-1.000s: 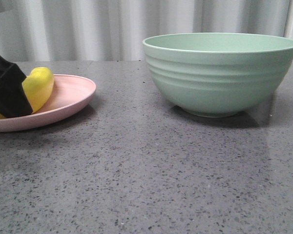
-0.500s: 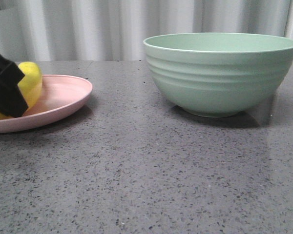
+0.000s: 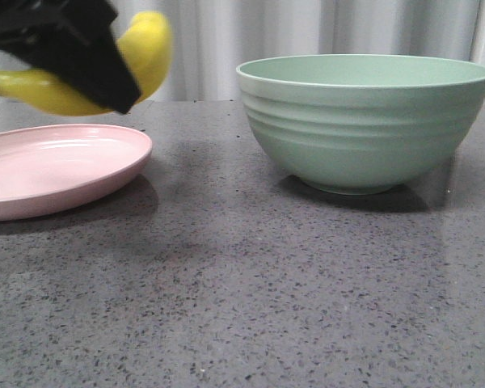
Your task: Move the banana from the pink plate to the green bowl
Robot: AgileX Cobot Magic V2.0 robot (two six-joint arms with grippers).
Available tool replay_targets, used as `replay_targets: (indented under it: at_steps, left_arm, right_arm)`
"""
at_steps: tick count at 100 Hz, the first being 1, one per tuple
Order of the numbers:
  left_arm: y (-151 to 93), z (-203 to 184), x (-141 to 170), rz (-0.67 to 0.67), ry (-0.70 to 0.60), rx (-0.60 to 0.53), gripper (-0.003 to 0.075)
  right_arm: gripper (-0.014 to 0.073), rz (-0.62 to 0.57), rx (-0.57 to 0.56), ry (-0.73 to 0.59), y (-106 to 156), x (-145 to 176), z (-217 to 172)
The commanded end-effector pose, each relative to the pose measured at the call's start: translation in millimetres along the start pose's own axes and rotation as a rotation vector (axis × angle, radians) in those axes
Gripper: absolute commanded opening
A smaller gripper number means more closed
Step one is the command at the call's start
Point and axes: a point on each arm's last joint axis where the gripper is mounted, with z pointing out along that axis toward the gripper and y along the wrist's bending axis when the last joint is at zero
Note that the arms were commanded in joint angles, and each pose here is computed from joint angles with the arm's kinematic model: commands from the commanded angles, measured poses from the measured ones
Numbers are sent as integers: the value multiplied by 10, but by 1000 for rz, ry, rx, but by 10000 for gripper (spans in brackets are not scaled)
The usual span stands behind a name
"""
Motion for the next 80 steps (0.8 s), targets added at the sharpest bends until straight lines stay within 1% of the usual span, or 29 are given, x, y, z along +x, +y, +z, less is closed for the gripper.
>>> replay_targets:
  at_steps: [1,8,20,30,42,58,70,80]
  left_arm:
    - [-130,-229,-215,42,-144,28,-18]
    - [-232,-256,-247,65,-156,57,-18]
    - [-390,-297,-291,104,-185,100,-19]
    - [-486,-320,-302,127,-193,126,-18]
    - [-548,-329,-300,141,-195,143,-18]
    - [-563,-332,-301,148,-198,145,-19]
    - [-563,-332,-301,148,-198,145,-19]
    - [-562,-332,-301,151,-198,144,-18]
  right_arm:
    - [355,-22,-68,-48,113,-287,94]
    - [387,-45,-125,-14,230,-430,253]
    - [390,-35,-218,-1,448,-654,499]
    - [390,-43,-259,-1,601,-825,697]
    - [390,-34,-295,35,767,-972,997]
    - [390,15,-320,70,874,-1092,1304]
    - [390,27,-318,103,904,-1088,1500]
    - [390,35,-314,116,909,-1063,1587]
